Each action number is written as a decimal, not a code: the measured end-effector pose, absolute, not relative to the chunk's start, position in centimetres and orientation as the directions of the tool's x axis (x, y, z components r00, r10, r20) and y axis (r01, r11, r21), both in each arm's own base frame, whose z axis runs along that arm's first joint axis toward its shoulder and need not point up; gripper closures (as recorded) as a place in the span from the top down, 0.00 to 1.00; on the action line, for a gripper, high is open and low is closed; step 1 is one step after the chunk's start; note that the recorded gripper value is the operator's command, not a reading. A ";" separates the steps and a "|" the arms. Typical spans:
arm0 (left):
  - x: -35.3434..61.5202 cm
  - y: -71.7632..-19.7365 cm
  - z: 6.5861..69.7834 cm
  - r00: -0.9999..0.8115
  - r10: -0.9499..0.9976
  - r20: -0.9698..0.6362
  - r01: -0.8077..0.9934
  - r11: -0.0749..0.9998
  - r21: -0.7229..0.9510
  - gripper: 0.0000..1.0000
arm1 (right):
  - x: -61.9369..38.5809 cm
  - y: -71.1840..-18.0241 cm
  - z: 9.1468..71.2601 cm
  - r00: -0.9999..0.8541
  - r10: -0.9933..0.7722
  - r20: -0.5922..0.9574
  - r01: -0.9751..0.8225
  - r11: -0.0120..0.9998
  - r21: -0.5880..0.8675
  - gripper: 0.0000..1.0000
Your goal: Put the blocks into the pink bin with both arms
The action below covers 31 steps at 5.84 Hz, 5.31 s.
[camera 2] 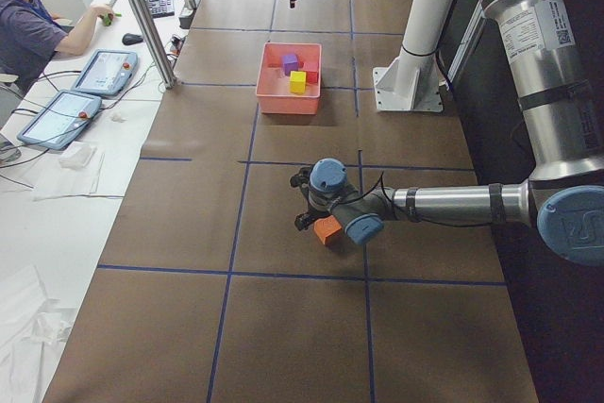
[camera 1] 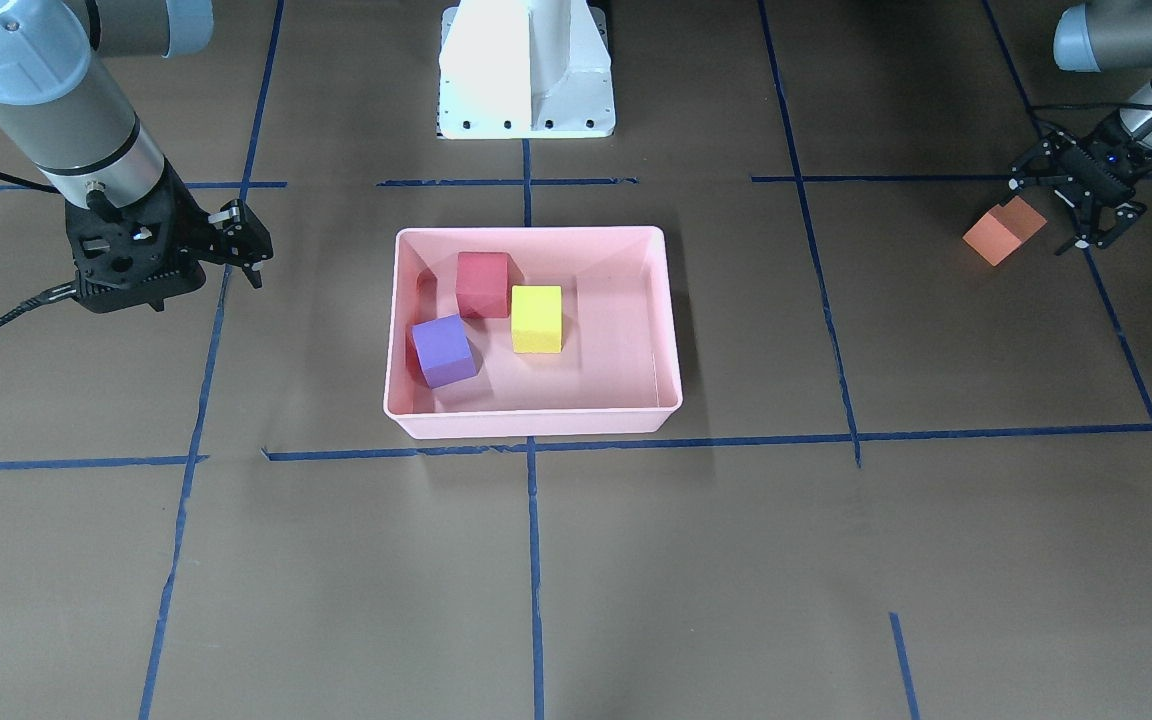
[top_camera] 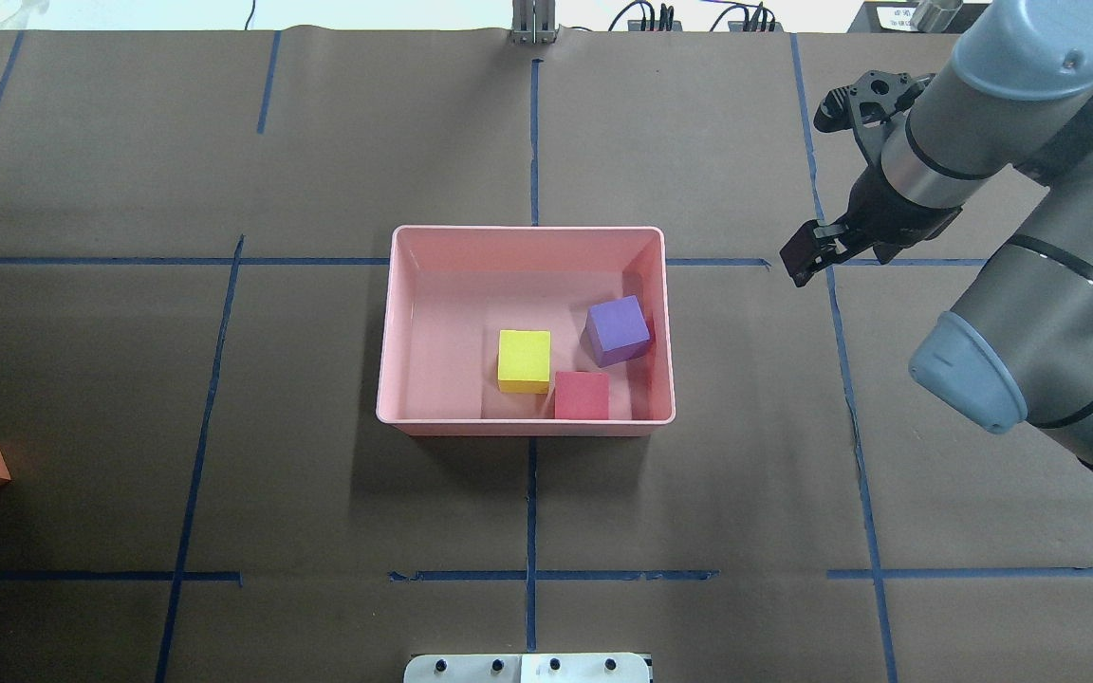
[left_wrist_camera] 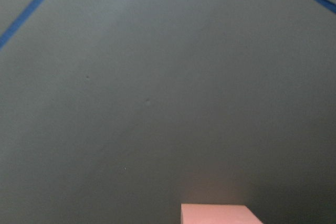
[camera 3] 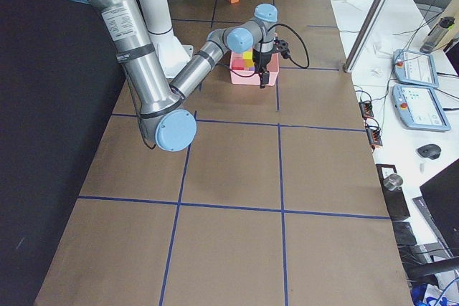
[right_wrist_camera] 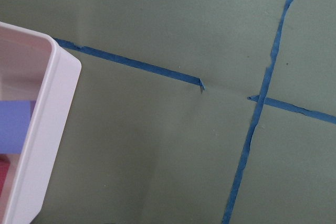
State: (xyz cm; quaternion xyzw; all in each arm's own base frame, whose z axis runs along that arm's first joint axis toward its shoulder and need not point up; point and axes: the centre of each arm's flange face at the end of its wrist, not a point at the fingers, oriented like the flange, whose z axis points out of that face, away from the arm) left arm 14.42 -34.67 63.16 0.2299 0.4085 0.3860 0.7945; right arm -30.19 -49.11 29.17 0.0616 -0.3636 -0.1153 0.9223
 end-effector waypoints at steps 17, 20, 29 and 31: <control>23.4 -41.0 57.0 0.348 0.693 -0.631 -0.353 0.721 0.597 0.52 | -30.1 -49.0 30.1 0.714 -0.254 0.652 0.170 0.967 0.191 1.00; 31.0 -49.7 40.6 0.410 0.331 -0.850 -0.121 0.943 0.309 0.52 | -29.8 -49.2 30.9 0.715 -0.289 0.636 0.199 0.957 0.211 1.00; 39.0 -47.2 25.2 0.555 0.204 -0.806 -0.103 0.979 0.177 1.00 | -27.1 -50.2 32.6 0.718 -0.311 0.623 0.216 0.950 0.226 1.00; 29.6 -50.0 34.5 0.589 0.410 -0.696 -0.234 0.911 0.339 1.00 | -19.4 -51.2 37.9 0.696 -0.373 0.614 0.276 0.928 0.251 1.00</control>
